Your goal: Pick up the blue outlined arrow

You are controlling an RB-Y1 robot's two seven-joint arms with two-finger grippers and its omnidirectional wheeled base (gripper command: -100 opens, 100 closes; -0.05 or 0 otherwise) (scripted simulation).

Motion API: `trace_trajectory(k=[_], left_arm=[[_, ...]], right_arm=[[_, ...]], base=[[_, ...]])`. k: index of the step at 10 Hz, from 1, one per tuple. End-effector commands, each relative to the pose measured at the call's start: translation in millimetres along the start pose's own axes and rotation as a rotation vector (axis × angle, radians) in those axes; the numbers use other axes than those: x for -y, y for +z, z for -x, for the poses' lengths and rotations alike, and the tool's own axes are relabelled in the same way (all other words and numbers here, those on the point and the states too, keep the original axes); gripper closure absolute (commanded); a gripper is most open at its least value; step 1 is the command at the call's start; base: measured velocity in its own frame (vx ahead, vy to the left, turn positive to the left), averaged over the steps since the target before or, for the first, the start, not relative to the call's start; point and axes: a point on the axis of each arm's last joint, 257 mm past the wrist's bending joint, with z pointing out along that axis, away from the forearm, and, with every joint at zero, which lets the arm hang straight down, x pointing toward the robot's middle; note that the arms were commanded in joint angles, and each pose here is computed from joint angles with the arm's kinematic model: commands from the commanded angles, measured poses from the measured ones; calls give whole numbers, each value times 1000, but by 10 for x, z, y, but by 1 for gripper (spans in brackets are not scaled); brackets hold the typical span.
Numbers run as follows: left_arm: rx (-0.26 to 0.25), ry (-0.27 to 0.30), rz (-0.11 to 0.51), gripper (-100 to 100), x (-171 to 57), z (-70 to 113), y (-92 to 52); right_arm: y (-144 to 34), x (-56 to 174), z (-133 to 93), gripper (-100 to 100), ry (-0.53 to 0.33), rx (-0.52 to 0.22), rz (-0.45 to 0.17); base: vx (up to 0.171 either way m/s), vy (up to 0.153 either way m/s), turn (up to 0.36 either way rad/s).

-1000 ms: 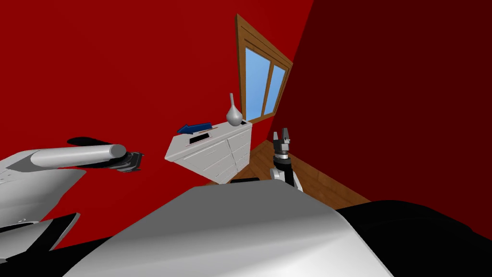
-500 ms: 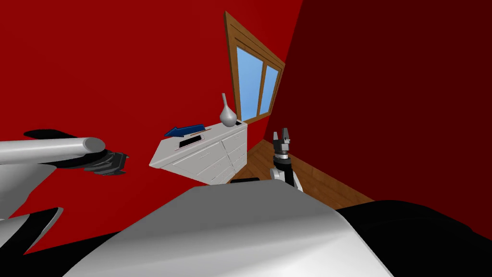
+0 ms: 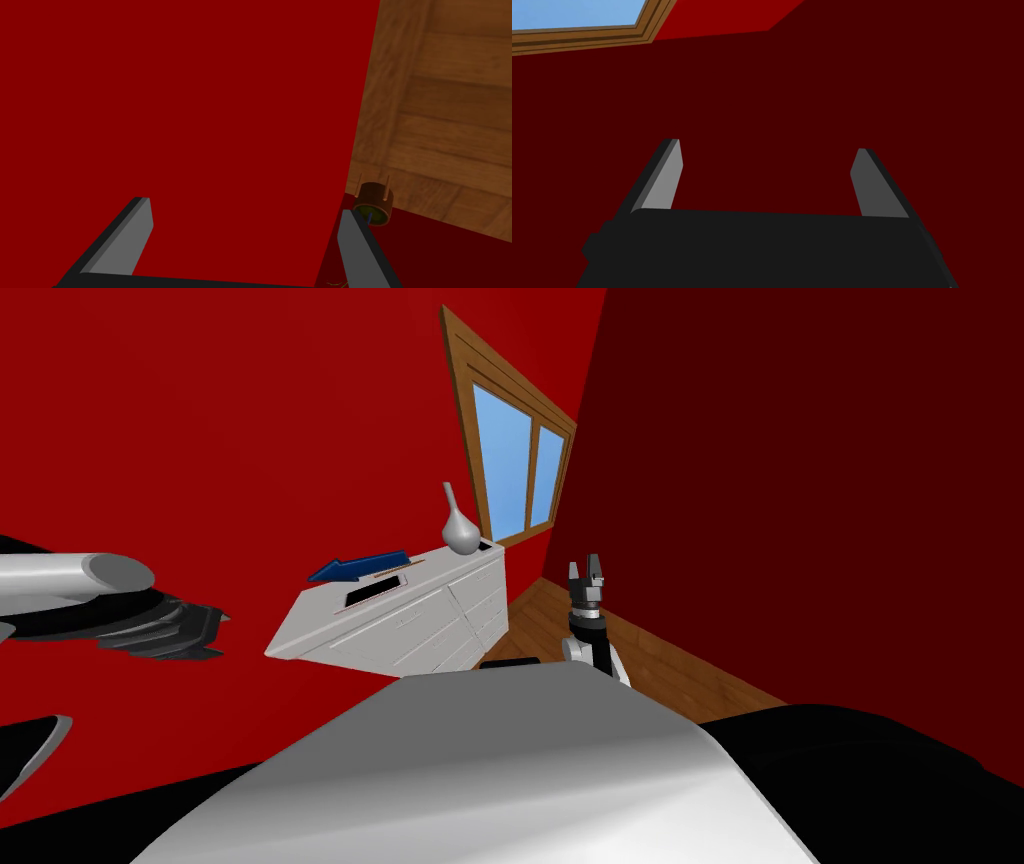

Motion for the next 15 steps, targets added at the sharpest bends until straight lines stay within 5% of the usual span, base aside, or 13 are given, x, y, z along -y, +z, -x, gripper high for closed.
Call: trace_trajectory(k=[1, 7, 15], left_arm=[[1, -28, 41, -100, -83, 107, -67], [-22, -147, 131, -100, -202, 434, -493], [-95, -253, 291, -100, -569, 554, -912]], right_arm=[[0, 0, 0, 0, 0, 0, 0], [0, 0, 1, 0, 0, 0, 0], [0, 0, 1, 0, 0, 0, 0]], base=[[40, -64, -97], [48, -42, -115], [76, -35, -105]])
